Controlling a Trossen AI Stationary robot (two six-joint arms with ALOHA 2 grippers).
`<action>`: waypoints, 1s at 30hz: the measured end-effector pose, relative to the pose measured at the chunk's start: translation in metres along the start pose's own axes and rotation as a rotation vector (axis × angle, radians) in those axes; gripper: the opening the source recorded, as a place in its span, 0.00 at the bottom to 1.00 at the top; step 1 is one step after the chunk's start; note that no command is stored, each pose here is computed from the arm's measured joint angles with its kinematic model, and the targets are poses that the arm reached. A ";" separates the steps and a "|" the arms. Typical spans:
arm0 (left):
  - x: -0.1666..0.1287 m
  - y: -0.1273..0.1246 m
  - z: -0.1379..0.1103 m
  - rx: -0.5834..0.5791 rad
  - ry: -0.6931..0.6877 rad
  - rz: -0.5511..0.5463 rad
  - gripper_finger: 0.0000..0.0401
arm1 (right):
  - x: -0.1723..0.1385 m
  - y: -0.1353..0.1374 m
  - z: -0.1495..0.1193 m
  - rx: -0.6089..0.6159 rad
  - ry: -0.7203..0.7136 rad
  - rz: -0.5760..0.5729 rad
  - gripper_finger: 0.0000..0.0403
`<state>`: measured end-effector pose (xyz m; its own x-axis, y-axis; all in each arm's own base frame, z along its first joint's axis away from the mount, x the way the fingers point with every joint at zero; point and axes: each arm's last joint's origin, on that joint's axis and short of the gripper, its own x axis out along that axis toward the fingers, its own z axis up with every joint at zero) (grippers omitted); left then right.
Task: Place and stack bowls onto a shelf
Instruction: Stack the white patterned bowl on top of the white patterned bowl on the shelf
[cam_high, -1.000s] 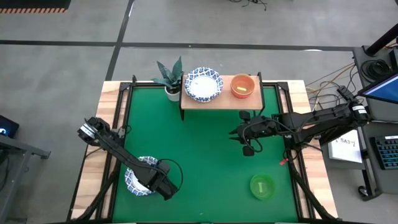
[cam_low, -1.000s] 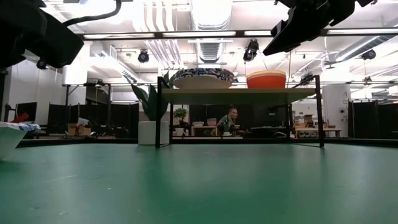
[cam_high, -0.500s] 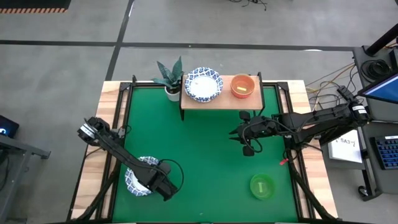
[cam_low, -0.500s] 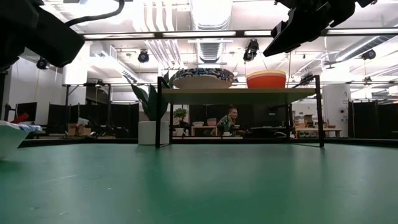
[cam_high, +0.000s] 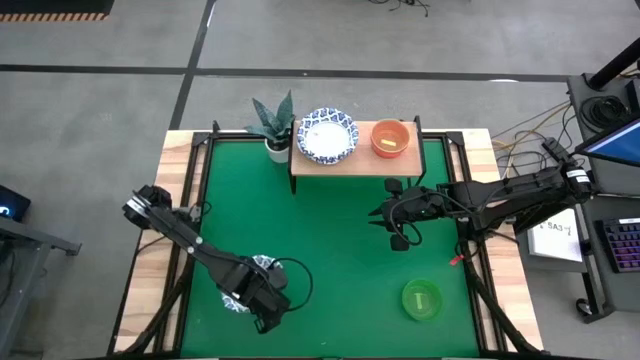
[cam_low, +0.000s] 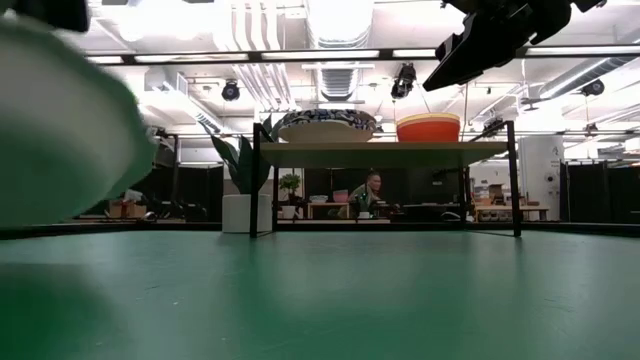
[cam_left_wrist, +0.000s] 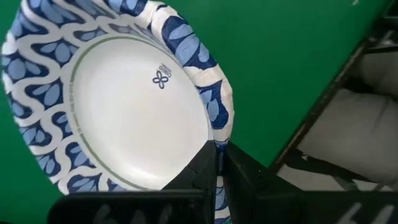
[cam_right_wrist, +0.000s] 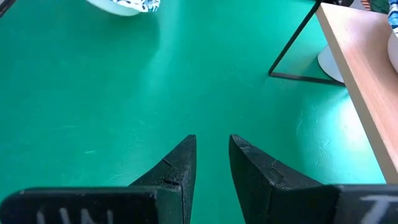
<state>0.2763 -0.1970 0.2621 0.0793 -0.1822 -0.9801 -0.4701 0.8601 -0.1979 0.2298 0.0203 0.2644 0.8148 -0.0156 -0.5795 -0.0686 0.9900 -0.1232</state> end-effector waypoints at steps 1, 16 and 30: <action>-0.006 -0.001 0.000 0.005 0.000 -0.001 0.00 | 0.000 0.000 0.000 0.000 0.000 0.000 0.21; -0.071 -0.012 0.024 0.329 -0.296 -0.014 0.00 | 0.000 0.000 -0.001 -0.006 0.007 0.001 0.21; -0.130 0.049 0.099 0.669 -0.482 0.321 0.00 | -0.022 -0.002 -0.007 0.035 0.020 0.002 0.21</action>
<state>0.3303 -0.0843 0.3785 0.4645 0.2070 -0.8611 0.0679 0.9611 0.2676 0.2073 0.0181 0.2716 0.8027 -0.0165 -0.5961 -0.0493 0.9944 -0.0939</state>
